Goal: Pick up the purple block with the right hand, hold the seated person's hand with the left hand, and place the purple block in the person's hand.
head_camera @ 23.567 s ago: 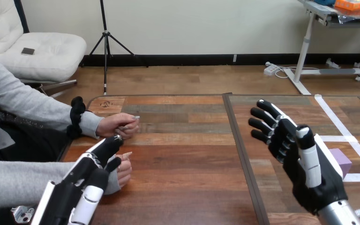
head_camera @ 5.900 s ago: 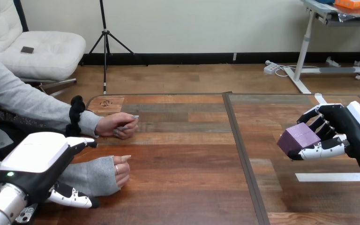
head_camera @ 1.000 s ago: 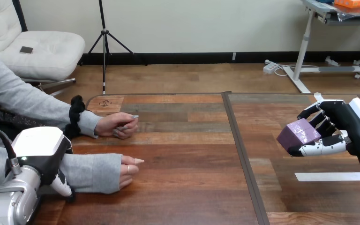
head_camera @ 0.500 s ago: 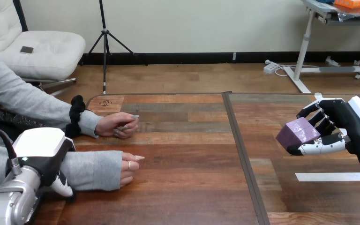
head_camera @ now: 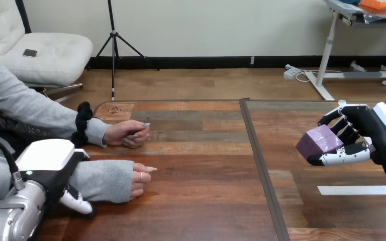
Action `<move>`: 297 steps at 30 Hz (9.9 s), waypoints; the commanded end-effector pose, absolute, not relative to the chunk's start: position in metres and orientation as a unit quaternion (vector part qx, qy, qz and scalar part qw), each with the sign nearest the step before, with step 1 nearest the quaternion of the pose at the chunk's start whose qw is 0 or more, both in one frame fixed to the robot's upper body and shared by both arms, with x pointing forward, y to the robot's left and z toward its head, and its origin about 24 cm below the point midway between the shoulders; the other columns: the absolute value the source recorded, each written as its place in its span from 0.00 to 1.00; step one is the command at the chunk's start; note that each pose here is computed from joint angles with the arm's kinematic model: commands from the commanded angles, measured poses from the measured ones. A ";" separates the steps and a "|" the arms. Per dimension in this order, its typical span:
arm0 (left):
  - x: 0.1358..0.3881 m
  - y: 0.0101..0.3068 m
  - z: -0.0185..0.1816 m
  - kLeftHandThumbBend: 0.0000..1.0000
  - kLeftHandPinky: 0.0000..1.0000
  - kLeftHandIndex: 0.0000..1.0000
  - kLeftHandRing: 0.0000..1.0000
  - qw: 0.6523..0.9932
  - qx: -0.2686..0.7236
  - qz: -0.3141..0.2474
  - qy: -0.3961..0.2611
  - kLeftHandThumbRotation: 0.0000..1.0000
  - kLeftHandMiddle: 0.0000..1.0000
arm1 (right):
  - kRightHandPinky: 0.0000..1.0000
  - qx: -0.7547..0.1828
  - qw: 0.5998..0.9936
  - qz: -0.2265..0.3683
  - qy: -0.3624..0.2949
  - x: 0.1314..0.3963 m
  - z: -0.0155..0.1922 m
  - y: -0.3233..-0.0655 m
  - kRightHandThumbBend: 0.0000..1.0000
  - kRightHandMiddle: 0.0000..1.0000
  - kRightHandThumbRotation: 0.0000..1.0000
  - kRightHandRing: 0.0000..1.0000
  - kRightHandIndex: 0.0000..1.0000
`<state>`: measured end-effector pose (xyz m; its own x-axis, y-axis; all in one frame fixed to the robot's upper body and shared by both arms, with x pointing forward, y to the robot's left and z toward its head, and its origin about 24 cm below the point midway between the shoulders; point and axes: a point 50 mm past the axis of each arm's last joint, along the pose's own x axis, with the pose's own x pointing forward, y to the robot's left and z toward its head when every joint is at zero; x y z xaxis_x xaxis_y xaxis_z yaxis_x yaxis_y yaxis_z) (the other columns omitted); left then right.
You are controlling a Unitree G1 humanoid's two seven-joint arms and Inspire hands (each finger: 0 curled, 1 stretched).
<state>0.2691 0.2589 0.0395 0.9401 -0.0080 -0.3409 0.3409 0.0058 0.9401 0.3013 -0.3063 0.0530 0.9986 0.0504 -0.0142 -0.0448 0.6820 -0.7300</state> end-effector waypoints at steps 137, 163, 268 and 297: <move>0.276 0.237 0.062 0.85 0.31 0.47 0.39 0.773 0.623 -0.108 0.059 0.00 0.45 | 0.32 -0.398 0.915 0.006 -0.063 0.315 0.084 -0.305 0.83 0.39 0.00 0.35 0.43; 0.275 0.237 0.062 0.96 0.44 0.61 0.54 0.707 0.694 -0.120 0.065 0.02 0.60 | 0.33 -0.397 0.916 0.005 -0.061 0.316 0.084 -0.305 0.83 0.40 0.00 0.36 0.43; 0.272 0.238 0.059 0.91 0.50 0.60 0.59 0.727 0.671 -0.110 0.092 0.00 0.63 | 0.31 -0.408 0.911 0.003 -0.064 0.317 0.087 -0.305 0.83 0.39 0.00 0.35 0.43; 0.272 0.237 0.057 0.90 0.46 0.58 0.54 0.740 0.656 -0.120 0.089 0.00 0.58 | 0.31 -0.406 0.912 0.002 -0.066 0.316 0.087 -0.306 0.84 0.39 0.00 0.34 0.44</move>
<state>0.2647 0.2366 0.0418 0.9370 -0.0484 -0.3458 0.3492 0.1170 0.9297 0.3017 -0.3067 0.0533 0.9991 0.0404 -0.0130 -0.0370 0.6802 -0.7321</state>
